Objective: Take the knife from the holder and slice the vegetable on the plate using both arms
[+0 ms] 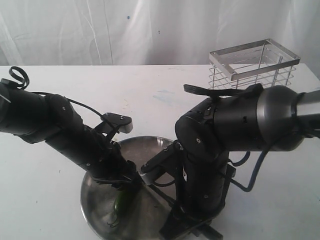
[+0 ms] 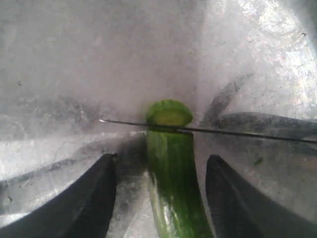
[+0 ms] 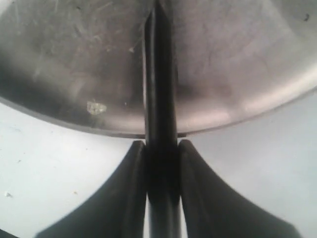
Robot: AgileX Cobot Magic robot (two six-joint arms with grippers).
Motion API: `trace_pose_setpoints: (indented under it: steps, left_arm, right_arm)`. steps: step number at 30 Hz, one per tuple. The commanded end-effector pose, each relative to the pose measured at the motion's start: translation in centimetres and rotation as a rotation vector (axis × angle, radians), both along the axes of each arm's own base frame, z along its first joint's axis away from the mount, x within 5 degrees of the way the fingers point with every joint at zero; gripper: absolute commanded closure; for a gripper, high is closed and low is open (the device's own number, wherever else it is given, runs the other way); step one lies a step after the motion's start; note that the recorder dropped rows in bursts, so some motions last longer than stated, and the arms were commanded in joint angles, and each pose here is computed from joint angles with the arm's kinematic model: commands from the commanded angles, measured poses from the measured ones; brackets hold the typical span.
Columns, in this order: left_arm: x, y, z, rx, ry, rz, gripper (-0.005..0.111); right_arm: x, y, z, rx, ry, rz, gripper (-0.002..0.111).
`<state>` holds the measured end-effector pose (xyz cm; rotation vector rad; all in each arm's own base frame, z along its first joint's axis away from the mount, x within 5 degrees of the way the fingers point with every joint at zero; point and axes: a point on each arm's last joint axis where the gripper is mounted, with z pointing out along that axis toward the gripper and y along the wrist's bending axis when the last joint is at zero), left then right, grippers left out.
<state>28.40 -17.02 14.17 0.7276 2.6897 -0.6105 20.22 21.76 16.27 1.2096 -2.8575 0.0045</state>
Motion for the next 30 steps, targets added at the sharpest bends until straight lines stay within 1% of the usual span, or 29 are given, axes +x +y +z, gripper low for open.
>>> trace_pose_setpoints:
  steps: [1,5,11,15,23,30]
  left_arm:
    - [-1.3,0.2,-1.7,0.029,0.124,-0.056,0.048]
    - [-1.5,0.2,-1.7,0.025,0.144,-0.066,0.048]
    - [-1.7,0.2,-1.7,0.023,0.163,-0.078,0.060]
    - [-1.7,0.1,-1.6,0.015,0.166,-0.069,0.060]
    - [-1.6,0.1,-1.6,0.011,0.164,-0.062,0.060]
    - [-1.6,0.0,-1.6,0.005,0.170,-0.058,0.060]
  right_arm:
    - [0.1,0.0,0.2,-0.009,-0.008,0.013,0.108]
    - [0.4,0.3,0.6,0.002,-0.019,0.013,0.108]
    - [1.2,1.1,1.7,0.044,-0.059,0.012,0.108]
    - [1.5,1.5,2.1,0.058,-0.072,0.012,0.108]
    - [1.4,1.9,0.6,0.032,-0.024,0.006,0.108]
    - [1.6,2.7,0.3,0.036,-0.026,0.018,0.108]
